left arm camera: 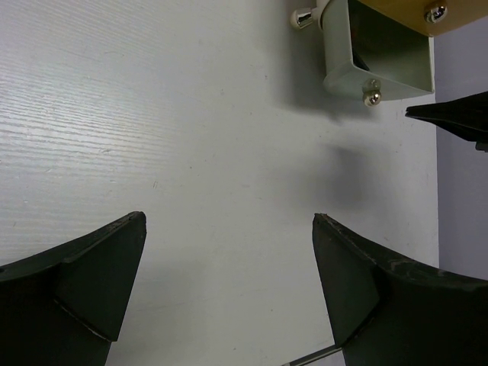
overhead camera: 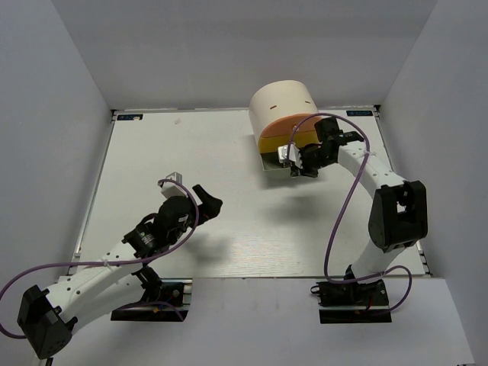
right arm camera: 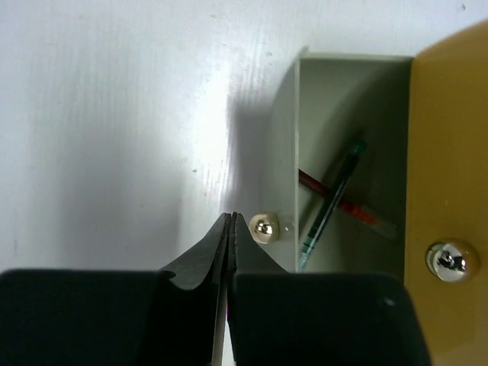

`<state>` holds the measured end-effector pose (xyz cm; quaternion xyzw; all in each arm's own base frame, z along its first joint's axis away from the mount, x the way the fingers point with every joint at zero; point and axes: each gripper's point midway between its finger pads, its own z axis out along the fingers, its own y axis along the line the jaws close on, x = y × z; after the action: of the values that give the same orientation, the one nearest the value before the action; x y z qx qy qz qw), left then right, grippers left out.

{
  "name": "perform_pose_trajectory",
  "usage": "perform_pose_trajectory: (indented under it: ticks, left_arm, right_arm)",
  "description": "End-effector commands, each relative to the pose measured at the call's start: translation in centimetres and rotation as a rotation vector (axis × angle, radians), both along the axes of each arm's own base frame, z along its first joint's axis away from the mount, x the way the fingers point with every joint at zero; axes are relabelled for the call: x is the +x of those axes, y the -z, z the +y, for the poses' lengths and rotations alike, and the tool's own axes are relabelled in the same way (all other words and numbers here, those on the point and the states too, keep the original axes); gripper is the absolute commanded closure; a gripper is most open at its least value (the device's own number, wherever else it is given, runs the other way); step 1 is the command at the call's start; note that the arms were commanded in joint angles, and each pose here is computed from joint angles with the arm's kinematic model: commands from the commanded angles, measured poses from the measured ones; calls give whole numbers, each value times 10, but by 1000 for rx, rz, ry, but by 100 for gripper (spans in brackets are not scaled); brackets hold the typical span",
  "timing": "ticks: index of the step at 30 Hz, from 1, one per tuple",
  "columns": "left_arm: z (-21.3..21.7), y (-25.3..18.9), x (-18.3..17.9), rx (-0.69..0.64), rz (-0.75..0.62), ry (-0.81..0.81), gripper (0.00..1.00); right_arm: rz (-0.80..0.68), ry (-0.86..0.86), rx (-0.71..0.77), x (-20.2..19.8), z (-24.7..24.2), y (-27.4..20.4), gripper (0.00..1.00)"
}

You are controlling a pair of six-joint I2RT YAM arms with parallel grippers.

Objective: Sort the stationery into containers
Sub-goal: Close the drawer in the storage box.

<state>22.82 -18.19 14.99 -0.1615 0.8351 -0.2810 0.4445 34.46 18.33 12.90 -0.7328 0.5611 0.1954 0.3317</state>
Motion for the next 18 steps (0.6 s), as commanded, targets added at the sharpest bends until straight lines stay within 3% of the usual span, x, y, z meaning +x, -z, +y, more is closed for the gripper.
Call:
perform_pose_trajectory:
  ticks: [1,8,18]
  left_arm:
    - [-2,-4,1,-8,-17,8,0]
    - [-2,-1,1,6,-14,12,0]
    - [-2,-1,3,8,-18,4,0]
  right_arm:
    - [-39,90,-2,24,1,1,100]
    - [-93,171,-42,46,-1,16,100]
    - [-79,161,-53,42,1,23,100]
